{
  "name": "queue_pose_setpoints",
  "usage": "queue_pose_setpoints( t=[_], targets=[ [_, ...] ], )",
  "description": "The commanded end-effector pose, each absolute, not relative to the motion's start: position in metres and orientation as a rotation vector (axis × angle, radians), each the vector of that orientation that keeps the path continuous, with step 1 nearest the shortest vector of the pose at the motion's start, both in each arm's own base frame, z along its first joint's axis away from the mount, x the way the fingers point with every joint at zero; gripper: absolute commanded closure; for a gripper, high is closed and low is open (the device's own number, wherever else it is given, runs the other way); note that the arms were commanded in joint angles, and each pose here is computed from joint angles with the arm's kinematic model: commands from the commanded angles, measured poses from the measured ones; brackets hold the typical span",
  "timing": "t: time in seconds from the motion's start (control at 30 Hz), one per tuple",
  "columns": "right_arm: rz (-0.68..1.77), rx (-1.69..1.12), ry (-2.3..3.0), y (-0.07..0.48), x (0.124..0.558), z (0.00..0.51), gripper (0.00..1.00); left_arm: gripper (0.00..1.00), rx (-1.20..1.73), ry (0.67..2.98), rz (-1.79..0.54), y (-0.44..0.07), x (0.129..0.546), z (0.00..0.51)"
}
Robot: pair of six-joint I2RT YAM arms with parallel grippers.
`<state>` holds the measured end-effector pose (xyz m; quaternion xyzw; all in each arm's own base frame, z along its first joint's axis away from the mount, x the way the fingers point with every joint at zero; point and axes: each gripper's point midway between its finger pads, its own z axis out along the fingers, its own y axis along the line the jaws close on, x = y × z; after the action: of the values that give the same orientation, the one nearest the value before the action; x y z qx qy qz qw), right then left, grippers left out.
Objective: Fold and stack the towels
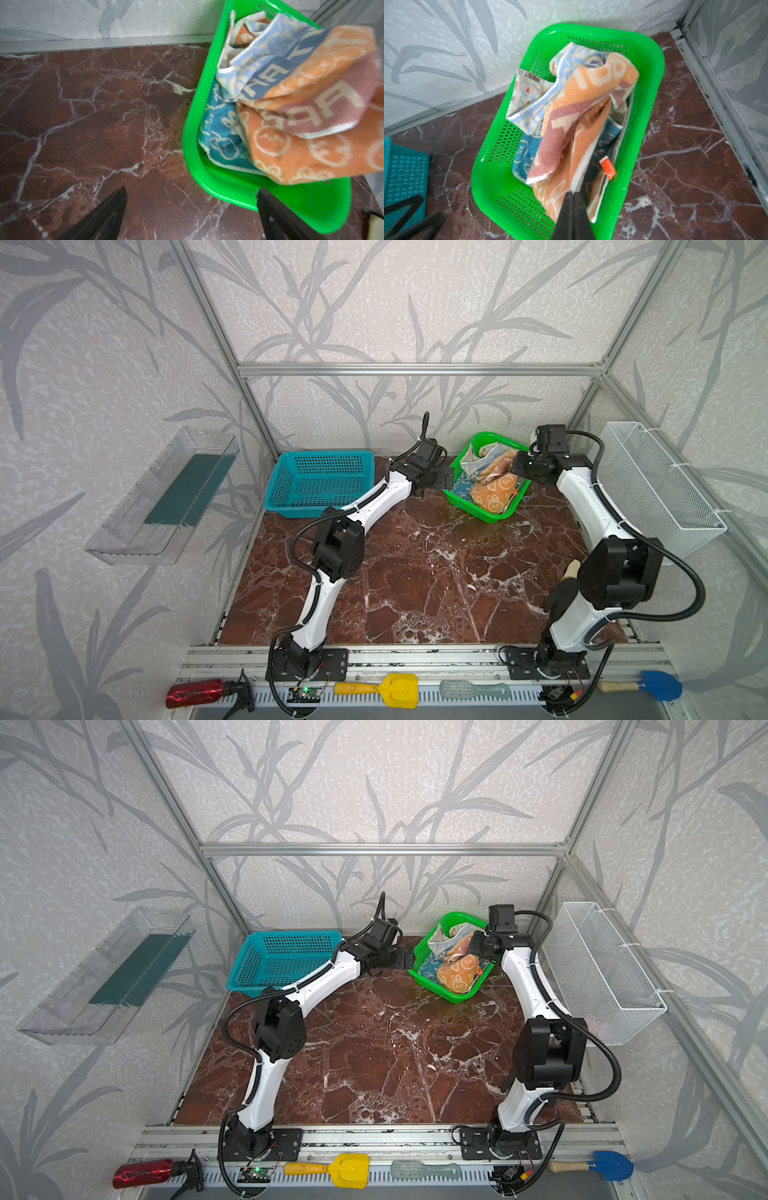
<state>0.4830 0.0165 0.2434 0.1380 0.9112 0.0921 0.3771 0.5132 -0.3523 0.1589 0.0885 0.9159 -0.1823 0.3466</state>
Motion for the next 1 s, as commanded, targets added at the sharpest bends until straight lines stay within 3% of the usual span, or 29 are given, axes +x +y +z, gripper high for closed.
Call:
queue_pose_setpoints(
  t=[0.0,0.37,0.97],
  targets=[
    [0.295,0.285,2.27,0.028,0.469,0.279,1.0,0.01,0.288,2.352,-0.54,-0.371,0.525,0.156],
    [0.324,0.266,2.153,0.03,0.455,0.327,1.0,0.01,0.283,2.327,-0.752,-0.411,0.54,0.142],
    [0.239,0.28,2.038,0.013,0.454,0.393,1.0,0.01,0.285,2.345,-0.905,-0.461,0.502,0.135]
  ],
)
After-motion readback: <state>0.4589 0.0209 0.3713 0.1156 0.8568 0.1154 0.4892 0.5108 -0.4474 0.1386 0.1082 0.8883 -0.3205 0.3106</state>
